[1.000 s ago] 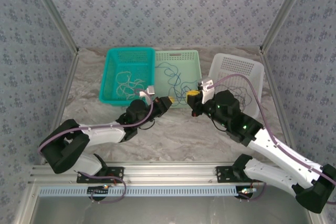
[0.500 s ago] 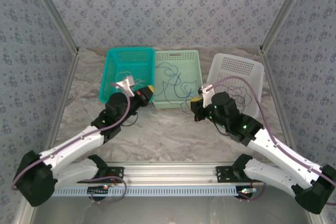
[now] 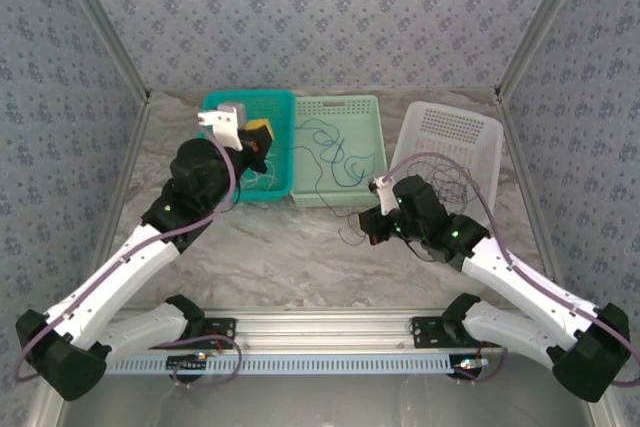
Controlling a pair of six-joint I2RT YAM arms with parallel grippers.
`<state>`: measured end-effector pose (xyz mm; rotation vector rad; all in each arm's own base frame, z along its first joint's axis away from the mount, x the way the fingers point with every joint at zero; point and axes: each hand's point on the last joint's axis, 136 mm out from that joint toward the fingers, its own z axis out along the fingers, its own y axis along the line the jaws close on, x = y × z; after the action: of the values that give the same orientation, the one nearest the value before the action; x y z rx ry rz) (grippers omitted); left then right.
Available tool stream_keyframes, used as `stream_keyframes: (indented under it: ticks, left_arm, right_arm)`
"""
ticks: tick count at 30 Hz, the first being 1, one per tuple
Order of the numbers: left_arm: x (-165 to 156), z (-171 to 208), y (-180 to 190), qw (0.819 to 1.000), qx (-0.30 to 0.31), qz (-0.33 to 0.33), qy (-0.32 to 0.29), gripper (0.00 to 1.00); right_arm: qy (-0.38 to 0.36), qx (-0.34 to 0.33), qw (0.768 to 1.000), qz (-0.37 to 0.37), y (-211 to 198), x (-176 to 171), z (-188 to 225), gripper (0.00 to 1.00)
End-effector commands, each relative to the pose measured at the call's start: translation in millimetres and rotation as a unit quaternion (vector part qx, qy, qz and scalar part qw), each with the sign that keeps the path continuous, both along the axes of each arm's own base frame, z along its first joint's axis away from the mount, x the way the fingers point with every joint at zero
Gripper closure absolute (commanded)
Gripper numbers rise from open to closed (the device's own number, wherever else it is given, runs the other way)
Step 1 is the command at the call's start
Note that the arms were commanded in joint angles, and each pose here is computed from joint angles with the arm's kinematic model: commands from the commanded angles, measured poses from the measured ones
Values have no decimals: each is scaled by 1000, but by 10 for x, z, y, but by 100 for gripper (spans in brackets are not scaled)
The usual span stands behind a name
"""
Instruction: Untangle the cables
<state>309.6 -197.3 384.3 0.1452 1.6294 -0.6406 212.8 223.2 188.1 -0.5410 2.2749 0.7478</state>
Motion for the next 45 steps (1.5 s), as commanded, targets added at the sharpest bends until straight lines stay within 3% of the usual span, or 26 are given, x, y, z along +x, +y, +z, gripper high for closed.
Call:
stream_keyframes:
  ticks: [1, 6, 9, 12, 13, 14, 17, 19, 25, 31, 37, 45]
  left_arm:
    - [28, 387, 142, 998, 30, 15, -57, 100]
    - [16, 843, 117, 994, 10, 0, -105, 100]
    - [-54, 1123, -24, 991, -24, -45, -127, 100]
    - [-162, 1371, -200, 983, -59, -104, -142, 100]
    - [-203, 1442, -256, 980, -66, -120, -148, 100]
    - [-239, 1502, -307, 977, -70, -134, -152, 100]
    - [-337, 1605, -456, 970, -76, -167, -157, 100]
    - [-382, 1628, -549, 967, -75, -184, -157, 100]
    - [-352, 1603, -703, 967, -60, -199, -151, 100]
    - [-366, 1632, -762, 965, -58, -206, -153, 100]
    - [-453, 1840, -801, 958, -70, -218, -171, 100]
    - [-479, 2103, -1006, 944, -93, -257, -184, 100]
  right_arm:
    - [36, 9, 999, 9, -35, -117, -86, 100]
    - [59, 2, 998, 8, -84, -140, -179, 100]
    - [54, 4, 999, 6, -71, -101, -162, 100]
    - [26, 15, 1000, -5, -67, -12, -62, 93]
    - [13, 22, 1000, -9, -62, 21, -12, 89]
    - [2, 26, 1000, -13, -61, 52, 23, 77]
    - [-25, 36, 999, -13, -33, 113, 116, 61]
    - [-47, 39, 998, 4, 20, 108, 186, 37]
    - [-151, 29, 988, 17, 96, 101, 495, 0]
    - [-218, 50, 975, 8, 221, 230, 777, 0]
    - [-257, 18, 966, -21, 317, 560, 816, 0]
    - [-291, -8, 954, -69, 93, 890, 1061, 0]
